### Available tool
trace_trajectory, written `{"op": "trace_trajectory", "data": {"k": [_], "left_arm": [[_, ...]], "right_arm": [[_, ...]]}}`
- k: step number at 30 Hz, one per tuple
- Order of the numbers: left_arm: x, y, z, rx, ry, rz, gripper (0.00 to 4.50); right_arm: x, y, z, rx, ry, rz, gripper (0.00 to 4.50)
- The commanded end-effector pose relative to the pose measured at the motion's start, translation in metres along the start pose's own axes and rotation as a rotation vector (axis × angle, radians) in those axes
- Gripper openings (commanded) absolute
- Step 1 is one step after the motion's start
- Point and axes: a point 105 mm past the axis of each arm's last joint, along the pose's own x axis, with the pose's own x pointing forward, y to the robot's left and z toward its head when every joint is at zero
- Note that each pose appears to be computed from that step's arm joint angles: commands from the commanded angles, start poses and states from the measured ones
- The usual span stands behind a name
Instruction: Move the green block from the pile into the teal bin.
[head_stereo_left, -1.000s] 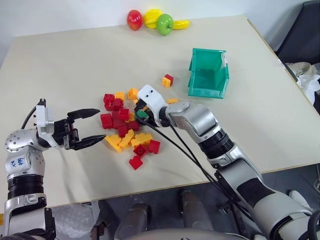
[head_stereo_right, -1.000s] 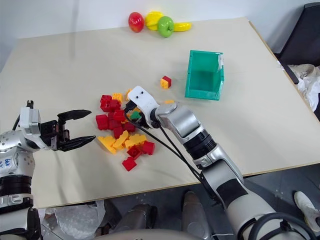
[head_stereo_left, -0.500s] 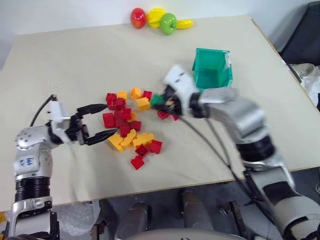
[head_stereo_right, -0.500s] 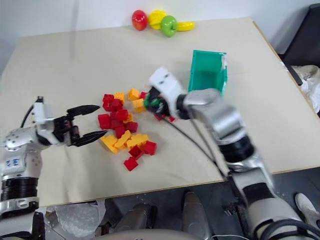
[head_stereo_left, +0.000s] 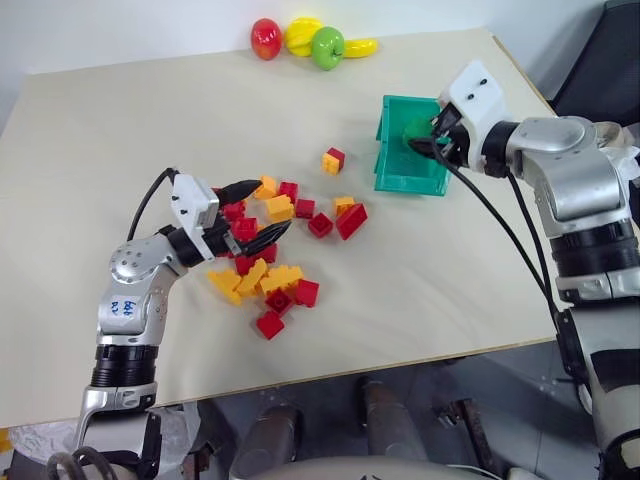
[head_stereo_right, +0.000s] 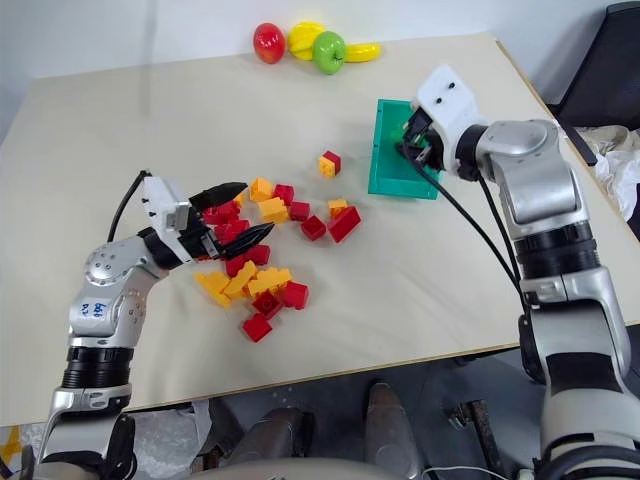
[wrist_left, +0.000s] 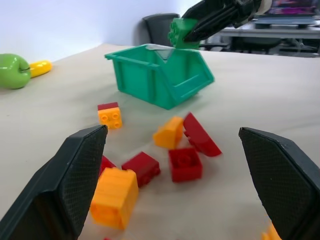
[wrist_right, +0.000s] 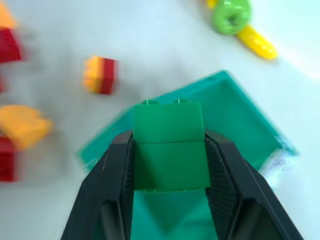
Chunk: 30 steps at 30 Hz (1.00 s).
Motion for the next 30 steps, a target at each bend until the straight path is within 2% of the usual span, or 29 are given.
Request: {"op": "trace_trajectory", "data": {"k": [1, 6, 7, 13, 18, 21, 26, 30], "left_arm": [[0.018, -0.005, 0.011, 0.064, 0.010, -0.022, 4.50], [0.026, -0.010, 0.021, 0.034, -0.043, -0.074, 4.50], [0.026, -0.011, 0.022, 0.029, -0.051, -0.081, 4.50], [0.024, -0.006, 0.031, 0.011, -0.104, -0.085, 4.50], [0.007, 0.003, 0.031, -0.044, -0.118, -0.077, 4.50], [-0.017, 0.015, 0.033, -0.046, -0.130, -0.024, 4.50], [-0.067, 0.033, 0.030, -0.035, -0.055, 0.064, 4.50], [-0.100, 0.029, 0.021, -0.083, 0.002, 0.030, 4.50]], "right_arm": [[0.009, -0.020, -0.004, -0.012, -0.001, -0.077, 2.86], [0.016, -0.028, 0.002, -0.007, -0.023, -0.079, 4.39], [0.016, -0.029, 0.003, -0.007, -0.027, -0.079, 4.45], [0.012, -0.028, 0.010, -0.012, -0.056, -0.041, 4.45], [-0.005, -0.002, 0.013, 0.011, -0.138, 0.110, 4.45], [-0.032, 0.027, 0.004, 0.053, -0.202, 0.248, 4.45], [-0.096, 0.084, -0.023, 0.125, -0.300, 0.494, 4.45], [-0.122, 0.098, -0.050, 0.187, -0.313, 0.523, 4.45]]}}
